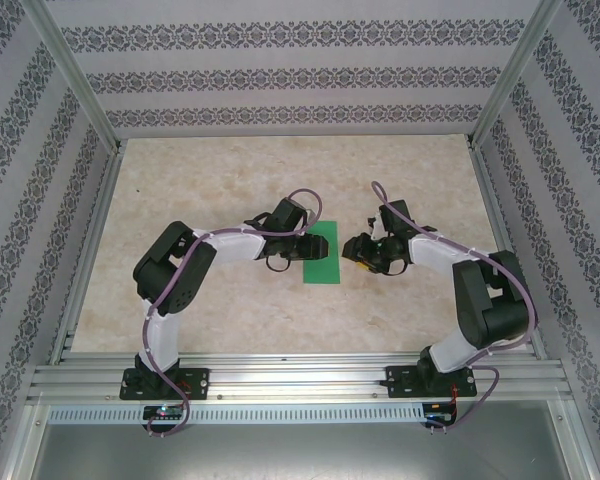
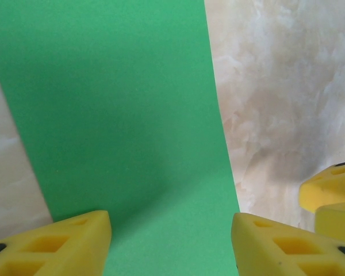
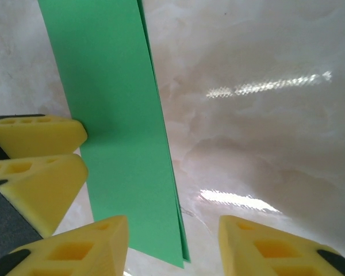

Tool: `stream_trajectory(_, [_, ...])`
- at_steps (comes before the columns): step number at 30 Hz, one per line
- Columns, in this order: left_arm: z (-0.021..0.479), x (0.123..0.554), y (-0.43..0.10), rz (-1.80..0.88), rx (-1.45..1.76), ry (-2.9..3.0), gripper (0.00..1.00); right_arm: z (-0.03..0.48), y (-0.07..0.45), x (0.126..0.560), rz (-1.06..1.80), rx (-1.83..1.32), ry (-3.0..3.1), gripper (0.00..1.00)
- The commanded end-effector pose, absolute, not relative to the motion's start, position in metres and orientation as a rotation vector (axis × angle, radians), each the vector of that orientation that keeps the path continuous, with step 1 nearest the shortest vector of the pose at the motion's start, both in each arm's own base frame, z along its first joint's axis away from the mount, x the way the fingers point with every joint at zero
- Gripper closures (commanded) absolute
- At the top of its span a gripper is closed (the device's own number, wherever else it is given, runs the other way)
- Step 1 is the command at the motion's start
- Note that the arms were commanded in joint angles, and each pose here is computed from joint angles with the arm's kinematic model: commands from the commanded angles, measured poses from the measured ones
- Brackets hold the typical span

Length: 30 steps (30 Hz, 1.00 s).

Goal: Fold a paper plane with a square sheet of paper (fold left side to right side)
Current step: Fold the triangle a second time at the center of the table.

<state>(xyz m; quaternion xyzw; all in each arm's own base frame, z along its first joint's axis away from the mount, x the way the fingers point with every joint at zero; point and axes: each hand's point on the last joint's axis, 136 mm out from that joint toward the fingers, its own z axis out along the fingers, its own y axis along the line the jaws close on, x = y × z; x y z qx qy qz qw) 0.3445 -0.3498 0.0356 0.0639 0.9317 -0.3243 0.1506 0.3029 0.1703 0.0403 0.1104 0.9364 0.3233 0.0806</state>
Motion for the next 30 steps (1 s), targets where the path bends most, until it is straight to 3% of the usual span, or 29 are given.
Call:
stream_trajectory(1, [0.022,0.334,-0.334,-0.858,0.153,2.733,0.41,0.045,0.19,0.309,1.08,0.34,2.783,0.59])
stream_trajectory(30, [0.021,0.335,-0.335,-0.879,0.148,2.721,0.41,0.017,0.202,0.27,1.026,0.367,2.937,0.67])
